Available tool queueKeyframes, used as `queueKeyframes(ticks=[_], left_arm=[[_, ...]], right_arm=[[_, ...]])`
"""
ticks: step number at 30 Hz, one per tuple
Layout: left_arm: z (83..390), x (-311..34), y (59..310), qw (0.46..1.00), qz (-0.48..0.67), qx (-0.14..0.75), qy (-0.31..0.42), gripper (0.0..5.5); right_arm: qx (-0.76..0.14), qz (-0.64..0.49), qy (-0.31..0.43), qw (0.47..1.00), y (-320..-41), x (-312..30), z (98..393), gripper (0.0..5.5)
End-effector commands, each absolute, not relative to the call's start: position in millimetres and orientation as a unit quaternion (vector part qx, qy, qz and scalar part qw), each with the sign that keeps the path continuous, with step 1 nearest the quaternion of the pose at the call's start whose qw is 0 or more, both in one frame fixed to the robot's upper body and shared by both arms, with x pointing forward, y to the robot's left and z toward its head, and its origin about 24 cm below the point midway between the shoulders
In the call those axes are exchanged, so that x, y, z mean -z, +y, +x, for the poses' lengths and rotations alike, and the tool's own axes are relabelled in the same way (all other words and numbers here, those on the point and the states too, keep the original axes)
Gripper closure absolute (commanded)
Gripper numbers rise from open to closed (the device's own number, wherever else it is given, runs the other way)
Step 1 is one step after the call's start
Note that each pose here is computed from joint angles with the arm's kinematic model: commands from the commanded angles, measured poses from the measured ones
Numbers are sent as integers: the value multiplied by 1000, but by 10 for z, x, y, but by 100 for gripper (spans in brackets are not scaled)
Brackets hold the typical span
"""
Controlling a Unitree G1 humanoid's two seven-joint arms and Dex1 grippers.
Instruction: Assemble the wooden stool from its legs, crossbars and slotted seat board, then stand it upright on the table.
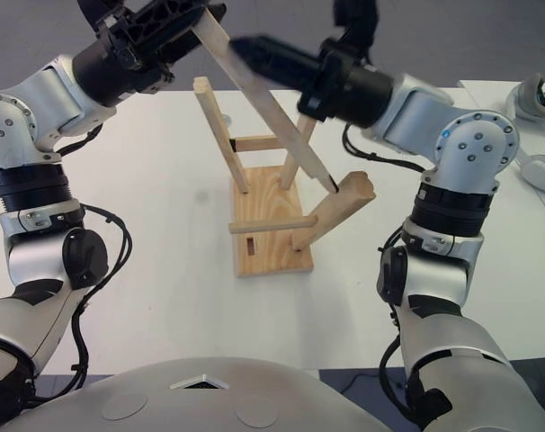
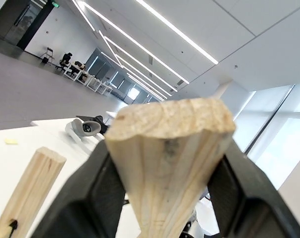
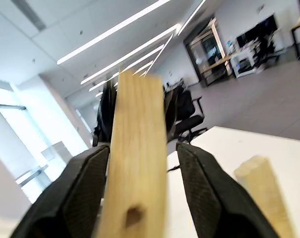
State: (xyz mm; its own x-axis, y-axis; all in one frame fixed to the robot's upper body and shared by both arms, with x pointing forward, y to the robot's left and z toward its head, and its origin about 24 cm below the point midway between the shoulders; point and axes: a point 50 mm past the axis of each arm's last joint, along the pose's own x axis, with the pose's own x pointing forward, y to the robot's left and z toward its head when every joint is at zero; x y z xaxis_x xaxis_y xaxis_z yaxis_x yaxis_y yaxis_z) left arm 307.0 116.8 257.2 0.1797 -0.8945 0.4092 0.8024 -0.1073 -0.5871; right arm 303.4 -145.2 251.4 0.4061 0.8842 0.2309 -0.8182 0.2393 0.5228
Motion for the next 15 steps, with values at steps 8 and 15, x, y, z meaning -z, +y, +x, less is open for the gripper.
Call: queueKeyframes(ticks=[8,15], left_arm=[[3121,-3270,1521,754,-248,605,-66,345],[2947,-3096,2012,844,-50,532,-35,346]], right_arm=[[-480,290,22,827,-1524,-2512,3119,101],[-364,297,-34,882,-1924,-2406,3058,97]])
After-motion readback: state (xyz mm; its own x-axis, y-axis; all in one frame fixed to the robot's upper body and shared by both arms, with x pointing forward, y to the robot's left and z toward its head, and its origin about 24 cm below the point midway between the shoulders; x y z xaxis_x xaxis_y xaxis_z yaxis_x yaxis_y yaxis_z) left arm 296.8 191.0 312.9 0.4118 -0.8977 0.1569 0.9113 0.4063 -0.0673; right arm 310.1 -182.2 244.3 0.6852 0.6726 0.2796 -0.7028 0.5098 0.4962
